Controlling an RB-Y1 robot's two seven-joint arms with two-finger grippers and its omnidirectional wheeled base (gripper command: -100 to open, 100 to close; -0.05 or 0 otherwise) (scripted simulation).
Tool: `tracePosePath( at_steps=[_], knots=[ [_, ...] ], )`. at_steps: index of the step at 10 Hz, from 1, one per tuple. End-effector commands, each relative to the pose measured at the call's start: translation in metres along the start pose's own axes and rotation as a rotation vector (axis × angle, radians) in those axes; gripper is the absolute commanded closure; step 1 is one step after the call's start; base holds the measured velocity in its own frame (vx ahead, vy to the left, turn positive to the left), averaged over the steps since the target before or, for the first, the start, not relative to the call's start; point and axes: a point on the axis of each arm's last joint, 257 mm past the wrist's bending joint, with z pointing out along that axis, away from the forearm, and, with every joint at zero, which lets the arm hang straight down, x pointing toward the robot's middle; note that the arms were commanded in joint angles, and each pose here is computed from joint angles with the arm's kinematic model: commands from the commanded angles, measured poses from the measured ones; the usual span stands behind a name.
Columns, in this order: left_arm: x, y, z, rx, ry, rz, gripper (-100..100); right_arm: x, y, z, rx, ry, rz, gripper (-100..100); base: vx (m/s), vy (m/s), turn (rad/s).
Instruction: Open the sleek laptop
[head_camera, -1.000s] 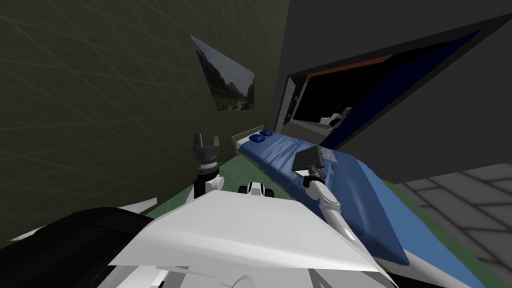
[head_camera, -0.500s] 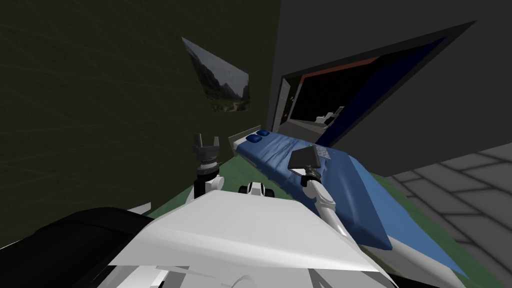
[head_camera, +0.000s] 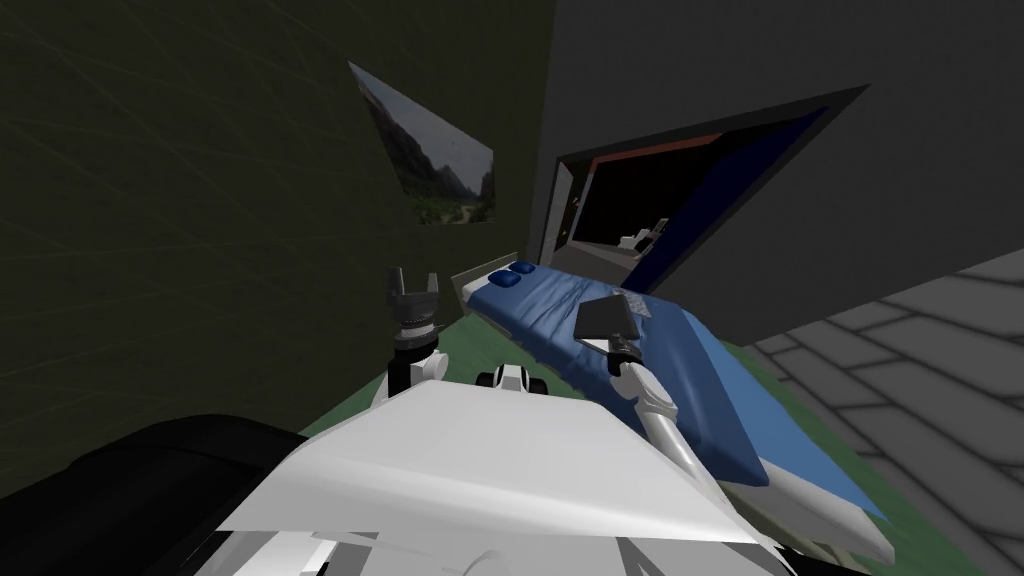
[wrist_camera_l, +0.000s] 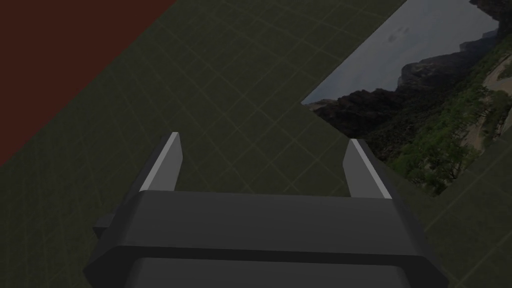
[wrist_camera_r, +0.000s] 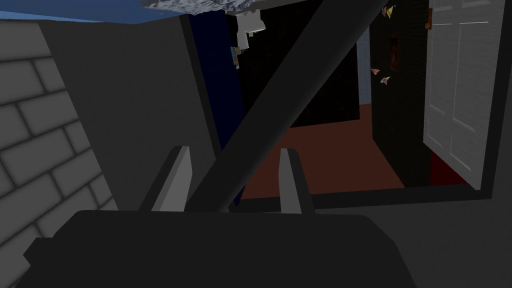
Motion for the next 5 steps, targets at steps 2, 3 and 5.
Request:
tracePosePath(
  at_steps=[2,3,5],
  knots=[
    [0.000,0.000,0.000,0.000,0.000,0.000,0,0.033,0.003,-0.002,-0.050,0.078,0.013,100,0.008,-0.015,-0.011],
    [0.000,0.000,0.000,0.000,0.000,0.000,0,0.033,0.003,-0.002,-0.050,0.078,0.013,100,-0.006,-0.012,-0.007],
    [0.000,0.000,0.000,0.000,0.000,0.000,0,0.041,-0.007,0.005,-0.060,0.113,0.012,100,0.071,0.058,-0.133]
  ],
)
